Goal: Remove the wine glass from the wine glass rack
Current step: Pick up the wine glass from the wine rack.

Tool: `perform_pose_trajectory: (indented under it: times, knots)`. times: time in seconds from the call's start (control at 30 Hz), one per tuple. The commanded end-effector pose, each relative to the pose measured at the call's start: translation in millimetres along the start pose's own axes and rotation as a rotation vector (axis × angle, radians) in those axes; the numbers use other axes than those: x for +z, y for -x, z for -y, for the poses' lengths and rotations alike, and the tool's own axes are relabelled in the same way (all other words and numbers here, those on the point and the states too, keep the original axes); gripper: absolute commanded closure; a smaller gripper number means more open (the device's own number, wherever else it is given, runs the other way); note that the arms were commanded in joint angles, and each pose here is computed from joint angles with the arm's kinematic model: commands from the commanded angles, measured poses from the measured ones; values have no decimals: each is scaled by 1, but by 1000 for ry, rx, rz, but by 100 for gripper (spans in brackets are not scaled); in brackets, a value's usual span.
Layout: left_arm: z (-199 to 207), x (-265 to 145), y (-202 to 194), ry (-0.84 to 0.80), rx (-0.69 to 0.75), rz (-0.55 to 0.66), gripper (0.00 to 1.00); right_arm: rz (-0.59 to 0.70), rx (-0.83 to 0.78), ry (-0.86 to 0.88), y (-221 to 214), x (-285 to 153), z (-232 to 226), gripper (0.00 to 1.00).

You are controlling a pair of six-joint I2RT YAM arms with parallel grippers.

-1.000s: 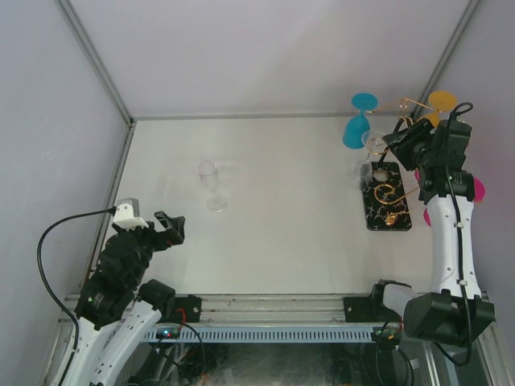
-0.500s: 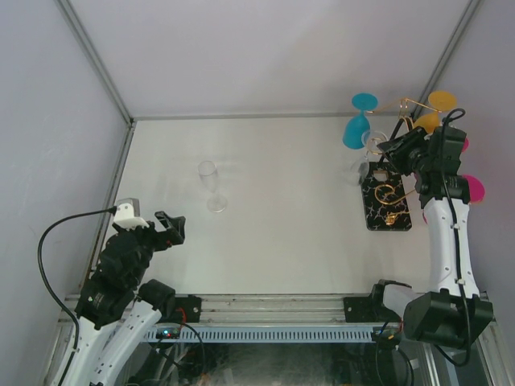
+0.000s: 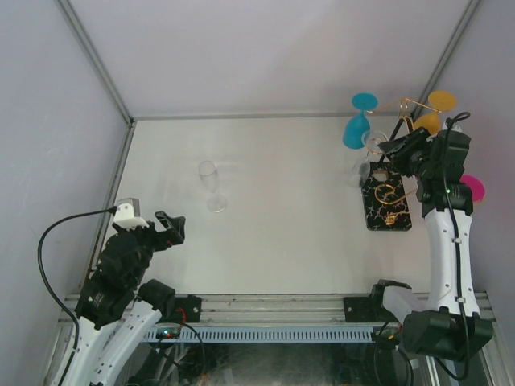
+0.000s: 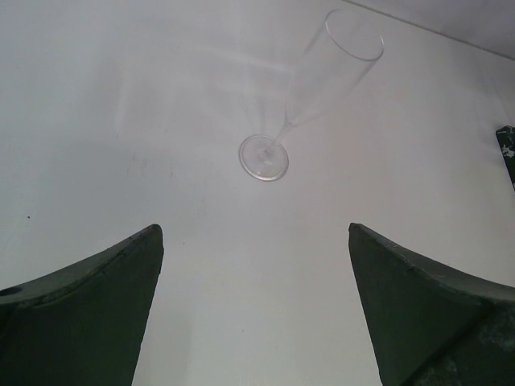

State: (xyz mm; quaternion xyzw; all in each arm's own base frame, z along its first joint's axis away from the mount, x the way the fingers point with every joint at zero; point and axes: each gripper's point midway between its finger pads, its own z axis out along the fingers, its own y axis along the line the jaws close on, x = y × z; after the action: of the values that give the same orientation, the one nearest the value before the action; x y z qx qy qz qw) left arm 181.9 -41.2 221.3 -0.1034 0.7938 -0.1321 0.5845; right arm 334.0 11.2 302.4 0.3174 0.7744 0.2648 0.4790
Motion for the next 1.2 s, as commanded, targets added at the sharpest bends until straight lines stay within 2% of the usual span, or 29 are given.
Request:
perform_pose_trajectory:
  times: [0.0,0.13,0.37,0.77,1.0,1.17]
  knots:
    - [1,2,6,-1,1,21,0,50,-28,44,11,-4,-13,63]
    - [0,1,7,3,-2,28,0,117,-27,-43,20,1,4,62]
    - [-3,-2,10,14,-12,52,0,128,-54,4,26,5,-5,63]
    - [-4,-2,10,19,-13,48,0,47,-5,9,14,22,-1,65]
    - [-4,-1,9,23,-11,40,0,15,2,53,7,17,-9,69]
    - [-4,-1,9,25,-10,38,0,41,130,126,3,18,-15,79]
